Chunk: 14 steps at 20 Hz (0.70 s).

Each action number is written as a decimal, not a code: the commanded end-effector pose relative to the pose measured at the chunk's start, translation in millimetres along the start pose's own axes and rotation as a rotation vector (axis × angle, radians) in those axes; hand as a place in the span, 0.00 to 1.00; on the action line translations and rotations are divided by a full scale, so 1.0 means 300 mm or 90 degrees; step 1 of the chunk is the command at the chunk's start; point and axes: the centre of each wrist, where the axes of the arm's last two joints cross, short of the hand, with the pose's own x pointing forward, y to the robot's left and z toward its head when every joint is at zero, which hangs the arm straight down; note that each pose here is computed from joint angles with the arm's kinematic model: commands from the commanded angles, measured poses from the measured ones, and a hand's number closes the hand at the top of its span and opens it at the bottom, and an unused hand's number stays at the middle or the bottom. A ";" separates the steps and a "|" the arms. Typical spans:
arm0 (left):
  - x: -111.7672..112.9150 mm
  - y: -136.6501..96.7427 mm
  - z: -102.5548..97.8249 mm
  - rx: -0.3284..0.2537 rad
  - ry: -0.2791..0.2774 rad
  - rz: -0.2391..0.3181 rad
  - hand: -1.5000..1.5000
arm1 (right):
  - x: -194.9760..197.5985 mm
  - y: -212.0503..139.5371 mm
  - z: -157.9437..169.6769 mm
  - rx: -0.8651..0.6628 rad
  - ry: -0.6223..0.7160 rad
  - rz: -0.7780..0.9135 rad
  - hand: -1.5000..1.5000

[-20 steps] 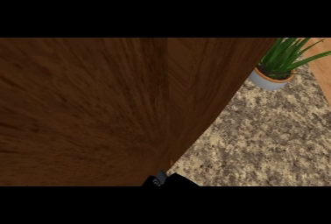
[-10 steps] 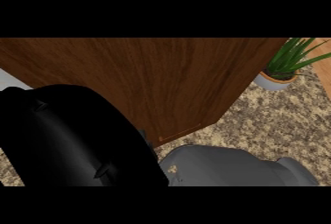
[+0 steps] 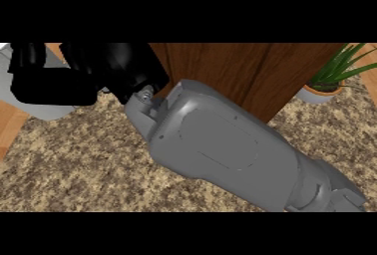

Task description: Pick up the wine, place it into the cabinet and close the cabinet

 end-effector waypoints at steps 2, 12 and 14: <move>0.044 0.039 -0.007 0.007 0.008 -0.013 1.00 | -0.124 -0.098 -0.110 -0.056 0.033 0.012 1.00; 0.062 0.026 -0.030 0.001 -0.021 -0.019 1.00 | -0.326 -0.238 -0.101 -0.108 0.062 0.065 1.00; 0.067 0.017 -0.032 0.006 -0.019 -0.024 1.00 | -0.348 -0.256 -0.097 -0.108 0.068 0.091 1.00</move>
